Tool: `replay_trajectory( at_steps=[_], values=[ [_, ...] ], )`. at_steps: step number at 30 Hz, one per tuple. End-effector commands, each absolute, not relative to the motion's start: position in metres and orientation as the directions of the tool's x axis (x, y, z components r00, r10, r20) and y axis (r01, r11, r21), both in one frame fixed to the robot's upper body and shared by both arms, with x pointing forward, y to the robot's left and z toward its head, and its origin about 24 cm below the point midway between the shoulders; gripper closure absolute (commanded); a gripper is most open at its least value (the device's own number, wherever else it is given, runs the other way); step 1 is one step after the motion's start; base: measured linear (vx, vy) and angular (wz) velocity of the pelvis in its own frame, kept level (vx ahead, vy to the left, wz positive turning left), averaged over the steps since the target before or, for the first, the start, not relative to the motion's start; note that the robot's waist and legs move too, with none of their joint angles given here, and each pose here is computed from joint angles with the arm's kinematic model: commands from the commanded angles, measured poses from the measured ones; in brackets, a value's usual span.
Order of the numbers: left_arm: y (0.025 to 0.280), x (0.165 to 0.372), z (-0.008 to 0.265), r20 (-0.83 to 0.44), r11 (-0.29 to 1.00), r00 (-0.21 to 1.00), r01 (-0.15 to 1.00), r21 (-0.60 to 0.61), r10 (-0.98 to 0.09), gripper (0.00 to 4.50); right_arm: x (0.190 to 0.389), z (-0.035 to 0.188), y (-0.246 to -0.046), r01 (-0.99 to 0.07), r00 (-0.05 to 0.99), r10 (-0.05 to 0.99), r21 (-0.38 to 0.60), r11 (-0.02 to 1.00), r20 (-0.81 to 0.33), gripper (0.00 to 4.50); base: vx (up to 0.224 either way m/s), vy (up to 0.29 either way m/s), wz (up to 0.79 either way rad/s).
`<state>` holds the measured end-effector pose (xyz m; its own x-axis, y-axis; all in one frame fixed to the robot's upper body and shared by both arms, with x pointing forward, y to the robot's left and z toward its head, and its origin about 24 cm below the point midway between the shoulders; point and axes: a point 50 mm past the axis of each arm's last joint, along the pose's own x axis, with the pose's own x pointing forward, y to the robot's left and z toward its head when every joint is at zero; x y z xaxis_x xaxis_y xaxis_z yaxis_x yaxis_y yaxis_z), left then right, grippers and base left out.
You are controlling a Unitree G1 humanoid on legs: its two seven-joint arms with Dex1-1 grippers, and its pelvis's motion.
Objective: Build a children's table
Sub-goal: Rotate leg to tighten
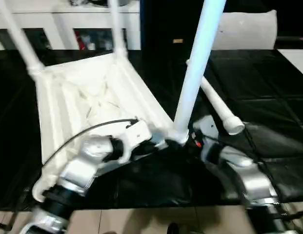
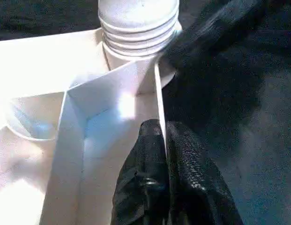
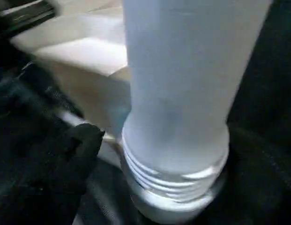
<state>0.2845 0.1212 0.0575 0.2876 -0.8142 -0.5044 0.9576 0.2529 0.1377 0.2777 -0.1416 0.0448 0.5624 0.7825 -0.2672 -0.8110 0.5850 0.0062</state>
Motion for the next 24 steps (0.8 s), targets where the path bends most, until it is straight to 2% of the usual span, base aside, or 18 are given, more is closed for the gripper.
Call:
replay_trajectory(
  at_steps=[1, 3, 4, 7, 11, 12, 15, 17, 20, 24],
  values=[
    [0.121, 0.276, 0.052, -0.545, 0.089, 0.126, 0.992, 0.093, -0.829, 4.5, 0.273, 0.054, -0.142, -0.883, 0.455, 0.854, -0.005, 0.469, -0.252, 0.06, 0.0, 0.0, 0.0],
    [0.123, 0.276, 0.053, -0.544, 0.072, 0.105, 0.994, 0.081, -0.833, 4.5, 0.272, 0.055, -0.143, -0.899, 0.424, 0.868, -0.008, 0.437, -0.258, 0.06, 0.0, 0.0, 0.0],
    [0.127, 0.276, 0.054, -0.556, 0.014, 0.045, 0.998, 0.059, -0.83, 4.5, 0.271, 0.057, -0.146, -0.931, 0.353, 0.894, -0.013, 0.364, -0.277, 0.06, 0.0, 0.0, 0.0],
    [0.13, 0.277, 0.055, -0.568, -0.052, -0.019, 0.998, 0.042, -0.823, 4.5, 0.27, 0.058, -0.149, -0.963, 0.263, 0.914, -0.02, 0.27, -0.309, 0.06, 0.0, 0.0, 0.0],
    [0.131, 0.276, 0.055, -0.594, -0.14, -0.093, 0.99, 0.032, -0.799, 4.5, 0.27, 0.057, -0.15, -0.981, 0.187, 0.92, -0.022, 0.191, -0.345, 0.06, 0.0, 0.0, 0.0],
    [0.132, 0.275, 0.055, -0.604, -0.177, -0.129, 0.984, 0.021, -0.787, 4.5, 0.271, 0.057, -0.15, -0.985, 0.167, 0.92, -0.022, 0.17, -0.354, 0.34, 0.0, 0.0, 0.0],
    [0.132, 0.275, 0.055, -0.609, -0.218, -0.165, 0.976, 0.013, -0.776, 4.5, 0.273, 0.058, -0.15, -0.991, 0.132, 0.923, -0.018, 0.135, -0.361, 0.43, 0.0, 0.0, 0.0],
    [0.132, 0.274, 0.055, -0.61, -0.228, -0.175, 0.974, 0.01, -0.773, 4.5, 0.273, 0.059, -0.15, -0.992, 0.124, 0.925, -0.016, 0.126, -0.36, 0.85, 0.0, 0.0, 0.0],
    [0.133, 0.274, 0.055, -0.613, -0.26, -0.203, 0.966, 0.004, -0.763, 4.5, 0.273, 0.059, -0.15, -0.996, 0.083, 0.928, -0.006, 0.086, -0.362, 0.93, 0.0, 0.0, 0.0],
    [0.133, 0.274, 0.055, -0.616, -0.271, -0.212, 0.962, 0.004, -0.759, 4.5, 0.273, 0.059, -0.15, -0.998, 0.066, 0.929, -0.003, 0.069, -0.364, 1.33, 0.0, 0.0, 0.0]
  ],
)
